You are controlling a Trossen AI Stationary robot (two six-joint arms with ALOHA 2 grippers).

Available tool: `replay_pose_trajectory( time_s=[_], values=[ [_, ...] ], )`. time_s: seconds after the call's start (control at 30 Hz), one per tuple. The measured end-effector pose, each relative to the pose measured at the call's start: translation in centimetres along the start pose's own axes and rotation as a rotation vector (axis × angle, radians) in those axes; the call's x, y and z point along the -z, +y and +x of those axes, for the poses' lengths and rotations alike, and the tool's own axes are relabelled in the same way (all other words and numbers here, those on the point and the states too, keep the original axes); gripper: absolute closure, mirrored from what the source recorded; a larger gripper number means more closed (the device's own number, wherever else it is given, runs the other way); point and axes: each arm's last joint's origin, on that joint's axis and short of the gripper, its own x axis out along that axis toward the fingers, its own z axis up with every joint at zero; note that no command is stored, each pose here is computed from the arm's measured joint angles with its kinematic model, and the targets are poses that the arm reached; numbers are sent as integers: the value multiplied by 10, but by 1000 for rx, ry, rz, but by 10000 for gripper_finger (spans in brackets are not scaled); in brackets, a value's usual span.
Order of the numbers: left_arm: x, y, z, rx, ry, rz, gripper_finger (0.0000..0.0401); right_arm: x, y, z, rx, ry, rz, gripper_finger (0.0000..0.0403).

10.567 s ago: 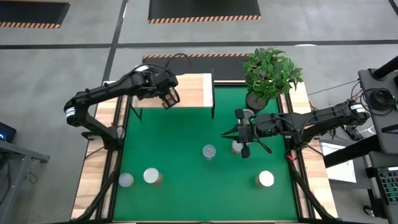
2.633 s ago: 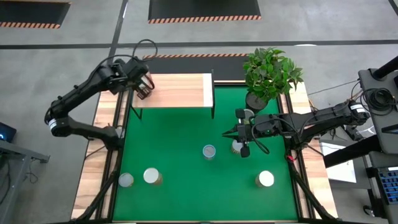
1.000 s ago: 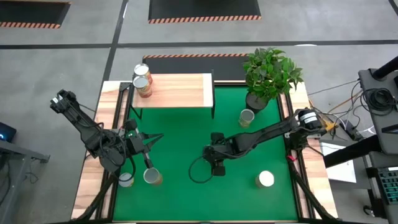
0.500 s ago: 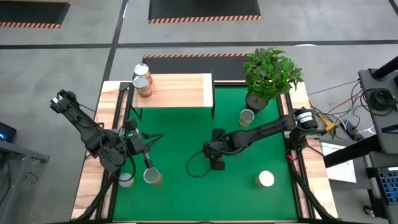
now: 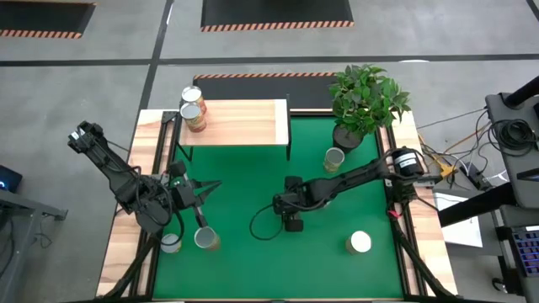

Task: Pick and place cans onto a shelf
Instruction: Put the pink can on the shelf

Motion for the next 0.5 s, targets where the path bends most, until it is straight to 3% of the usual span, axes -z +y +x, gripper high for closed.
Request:
replay_pose_trajectory(
  time_s=[0.13, 0.3, 0.5],
  values=[
    [4, 5, -1, -67, 11, 42, 401, -13, 0, -15, -16, -42, 7, 147],
    [8, 16, -5, -151, 1, 34, 401, -44, -9, -50, -13, -101, -15, 121],
    [15, 28, -9, -151, -7, -9, 401, -90, -57, -101, 80, -313, 20, 113]
  ],
)
